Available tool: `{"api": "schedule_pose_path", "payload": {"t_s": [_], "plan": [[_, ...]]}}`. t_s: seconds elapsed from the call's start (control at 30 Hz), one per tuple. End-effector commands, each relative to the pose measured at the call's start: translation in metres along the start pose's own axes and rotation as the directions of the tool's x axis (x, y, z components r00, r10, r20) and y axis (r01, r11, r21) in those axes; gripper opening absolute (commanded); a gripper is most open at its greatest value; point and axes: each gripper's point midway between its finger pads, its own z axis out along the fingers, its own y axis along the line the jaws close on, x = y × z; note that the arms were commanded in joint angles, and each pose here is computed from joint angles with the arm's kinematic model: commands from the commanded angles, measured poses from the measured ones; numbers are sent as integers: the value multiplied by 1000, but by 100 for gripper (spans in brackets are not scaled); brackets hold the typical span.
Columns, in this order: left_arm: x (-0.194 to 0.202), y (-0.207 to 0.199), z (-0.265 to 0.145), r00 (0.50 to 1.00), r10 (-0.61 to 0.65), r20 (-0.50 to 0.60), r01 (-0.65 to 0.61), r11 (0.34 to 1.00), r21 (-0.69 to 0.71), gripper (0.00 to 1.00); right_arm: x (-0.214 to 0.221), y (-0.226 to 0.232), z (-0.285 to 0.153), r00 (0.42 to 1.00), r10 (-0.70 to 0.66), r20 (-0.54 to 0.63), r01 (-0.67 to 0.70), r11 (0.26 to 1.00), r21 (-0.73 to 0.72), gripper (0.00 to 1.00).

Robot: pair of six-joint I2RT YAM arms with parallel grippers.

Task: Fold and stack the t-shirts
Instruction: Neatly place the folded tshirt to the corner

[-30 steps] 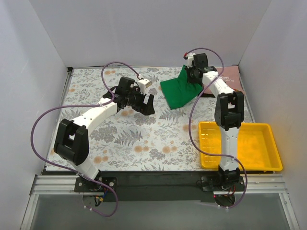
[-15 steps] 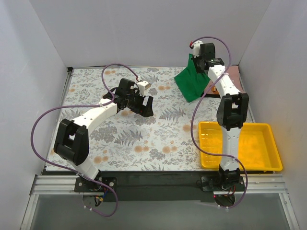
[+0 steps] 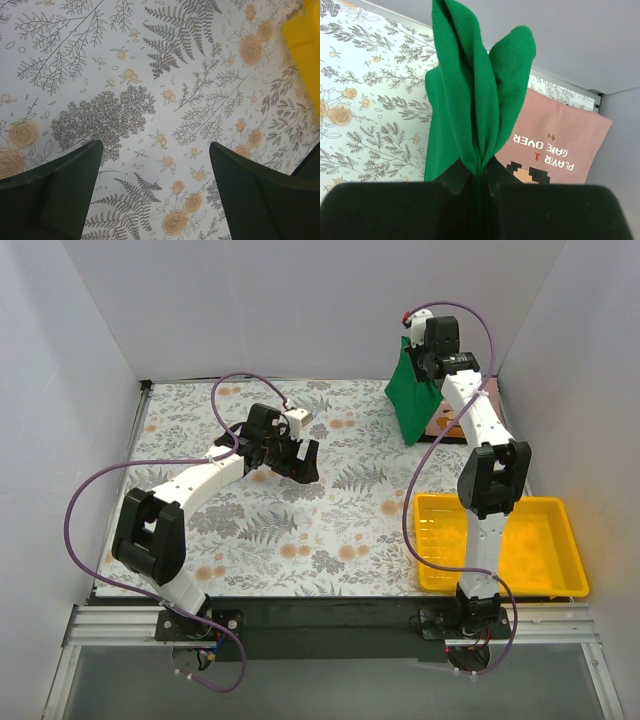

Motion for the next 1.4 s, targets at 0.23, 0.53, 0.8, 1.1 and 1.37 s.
{"api": "schedule_pose_path", "payload": {"t_s": [0.23,0.53,0.8,1.1,1.37], "plan": [[-8,-4,-11,999,11,34,-11,1000,2,88,-70,-33,-60,983,18,185,-34,996,83,1],[-7,-2,-8,999,-4,32,4,1000,-7,88,-56,-57,-49,986,34,162,-52,993,107,1],[-5,-2,-4,1000,-14,15,14,1000,0,88,-25,-98,-20,987,75,141,-91,990,109,1],[-2,2,0,1000,-14,-26,14,1000,-11,89,32,-141,20,985,136,105,-147,983,110,1],[-8,8,3,999,-17,-39,16,999,-38,88,67,-178,39,991,109,75,-121,974,191,14]]}}
